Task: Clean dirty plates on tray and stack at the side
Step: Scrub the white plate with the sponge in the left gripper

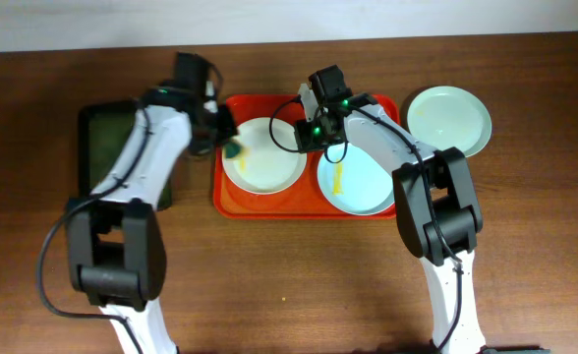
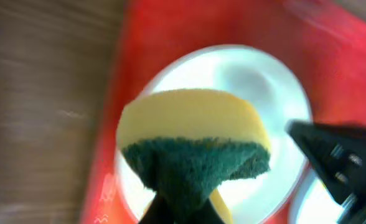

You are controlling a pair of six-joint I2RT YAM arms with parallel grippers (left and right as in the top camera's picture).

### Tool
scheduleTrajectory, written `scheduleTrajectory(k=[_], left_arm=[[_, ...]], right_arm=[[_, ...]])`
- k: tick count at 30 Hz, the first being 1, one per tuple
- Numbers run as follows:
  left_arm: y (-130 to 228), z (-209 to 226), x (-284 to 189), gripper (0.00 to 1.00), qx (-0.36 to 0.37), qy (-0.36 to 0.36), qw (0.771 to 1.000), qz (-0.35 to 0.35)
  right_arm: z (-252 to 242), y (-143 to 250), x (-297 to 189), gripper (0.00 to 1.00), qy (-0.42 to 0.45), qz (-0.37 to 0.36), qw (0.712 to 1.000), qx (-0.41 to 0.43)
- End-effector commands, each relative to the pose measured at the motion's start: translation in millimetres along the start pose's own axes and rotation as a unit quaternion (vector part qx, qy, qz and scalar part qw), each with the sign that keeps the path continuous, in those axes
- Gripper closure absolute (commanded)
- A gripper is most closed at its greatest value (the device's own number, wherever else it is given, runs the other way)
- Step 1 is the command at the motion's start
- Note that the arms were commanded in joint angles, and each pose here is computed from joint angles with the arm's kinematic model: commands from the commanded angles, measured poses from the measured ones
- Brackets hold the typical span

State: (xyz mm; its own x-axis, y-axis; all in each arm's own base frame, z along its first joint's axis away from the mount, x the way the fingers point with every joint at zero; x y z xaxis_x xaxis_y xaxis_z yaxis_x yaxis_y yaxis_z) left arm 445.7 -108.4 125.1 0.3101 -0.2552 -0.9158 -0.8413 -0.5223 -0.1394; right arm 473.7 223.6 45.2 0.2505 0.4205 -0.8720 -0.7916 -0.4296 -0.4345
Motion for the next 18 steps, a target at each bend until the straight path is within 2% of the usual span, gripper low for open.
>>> scheduleTrajectory(k=[1,8,14,18], left_arm=[[21,-27,24,1.00,-0.001,0.035,0.999,0.013],[23,-27,47,1.00,0.002,-0.005,1.000,-0.022],[25,-11,89,1.00,-0.002,-0.033,0.999,-0.007],[17,17,94,1.00,0.002,-0.122,0.991,-0.054]], right_arm=[[1,9,13,0.96,0.001,0.019,1.000,0.007],[1,9,13,0.96,0.001,0.020,1.000,0.007],[1,9,13,0.96,0.001,0.020,1.000,0.007],[1,10,13,0.96,0.001,0.021,1.000,0.007]])
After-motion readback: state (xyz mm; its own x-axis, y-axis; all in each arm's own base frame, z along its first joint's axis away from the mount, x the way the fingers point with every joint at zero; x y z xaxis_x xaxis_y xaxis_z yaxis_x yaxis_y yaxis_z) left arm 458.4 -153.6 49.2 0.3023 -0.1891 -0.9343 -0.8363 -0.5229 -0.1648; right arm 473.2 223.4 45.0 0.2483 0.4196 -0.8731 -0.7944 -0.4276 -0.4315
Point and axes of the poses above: each gripper's point midway between its finger pads, its own x axis out along the fingers, its own z axis along the line the jaws close on, y = z × x, the point moved 4 cm from there along -x, back along the fingers, and after that the axes turned 15 degrees about -x, right-handed, at the moved point
